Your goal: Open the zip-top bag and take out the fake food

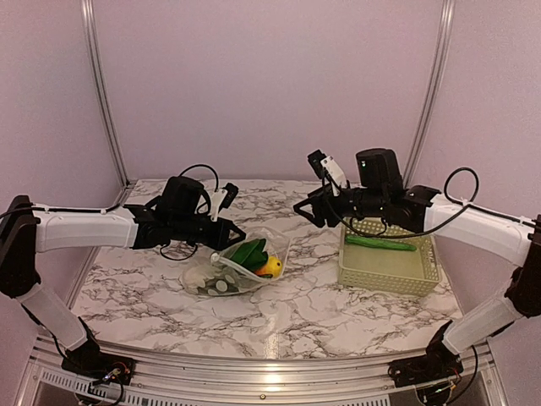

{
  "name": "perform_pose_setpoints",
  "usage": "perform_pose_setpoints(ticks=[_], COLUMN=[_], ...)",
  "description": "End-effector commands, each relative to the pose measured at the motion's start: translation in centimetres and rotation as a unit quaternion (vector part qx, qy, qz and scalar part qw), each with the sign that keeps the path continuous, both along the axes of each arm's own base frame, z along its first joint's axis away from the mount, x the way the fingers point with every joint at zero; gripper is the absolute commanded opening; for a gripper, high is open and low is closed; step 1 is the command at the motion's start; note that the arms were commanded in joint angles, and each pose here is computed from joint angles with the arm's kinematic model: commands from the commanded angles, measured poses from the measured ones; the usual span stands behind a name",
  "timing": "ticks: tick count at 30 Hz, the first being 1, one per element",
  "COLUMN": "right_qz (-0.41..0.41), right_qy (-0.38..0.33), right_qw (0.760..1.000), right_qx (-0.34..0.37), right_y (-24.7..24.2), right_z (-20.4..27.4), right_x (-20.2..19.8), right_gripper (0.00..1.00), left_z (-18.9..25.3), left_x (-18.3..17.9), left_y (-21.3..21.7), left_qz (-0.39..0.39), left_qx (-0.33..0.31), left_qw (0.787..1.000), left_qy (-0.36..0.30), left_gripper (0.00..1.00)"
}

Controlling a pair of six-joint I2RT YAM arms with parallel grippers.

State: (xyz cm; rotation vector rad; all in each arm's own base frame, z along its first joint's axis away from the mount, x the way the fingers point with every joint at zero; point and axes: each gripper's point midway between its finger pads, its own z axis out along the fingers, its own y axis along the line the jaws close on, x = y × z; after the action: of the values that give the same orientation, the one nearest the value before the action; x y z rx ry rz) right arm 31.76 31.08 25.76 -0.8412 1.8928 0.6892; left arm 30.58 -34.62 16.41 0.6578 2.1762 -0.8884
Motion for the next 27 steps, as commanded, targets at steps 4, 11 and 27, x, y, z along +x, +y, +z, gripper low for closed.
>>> perform_pose_setpoints(ticks=[4, 11, 27], right_qz=[0.101, 0.148, 0.184], right_qy=[0.011, 0.057, 0.146], right_qw=[0.993, 0.984, 0.962], right_qx=[-0.059, -0.076, -0.136], right_y=[4.7, 7.2, 9.2], right_z=[-1.2, -4.0, -9.2], right_x=[-4.6, -7.2, -9.5], right_gripper=[0.52, 0.43, 0.3], left_z=[0.8, 0.6, 0.7], left_x=[-0.6, -0.8, -0.8], left_y=[0.0, 0.0, 0.1], left_qz=[-0.01, -0.01, -0.008], left_qx=[-0.004, -0.001, -0.001], left_qw=[1.0, 1.0, 1.0], left_qy=[-0.005, -0.003, -0.001], left_gripper=[0.0, 0.0, 0.0])
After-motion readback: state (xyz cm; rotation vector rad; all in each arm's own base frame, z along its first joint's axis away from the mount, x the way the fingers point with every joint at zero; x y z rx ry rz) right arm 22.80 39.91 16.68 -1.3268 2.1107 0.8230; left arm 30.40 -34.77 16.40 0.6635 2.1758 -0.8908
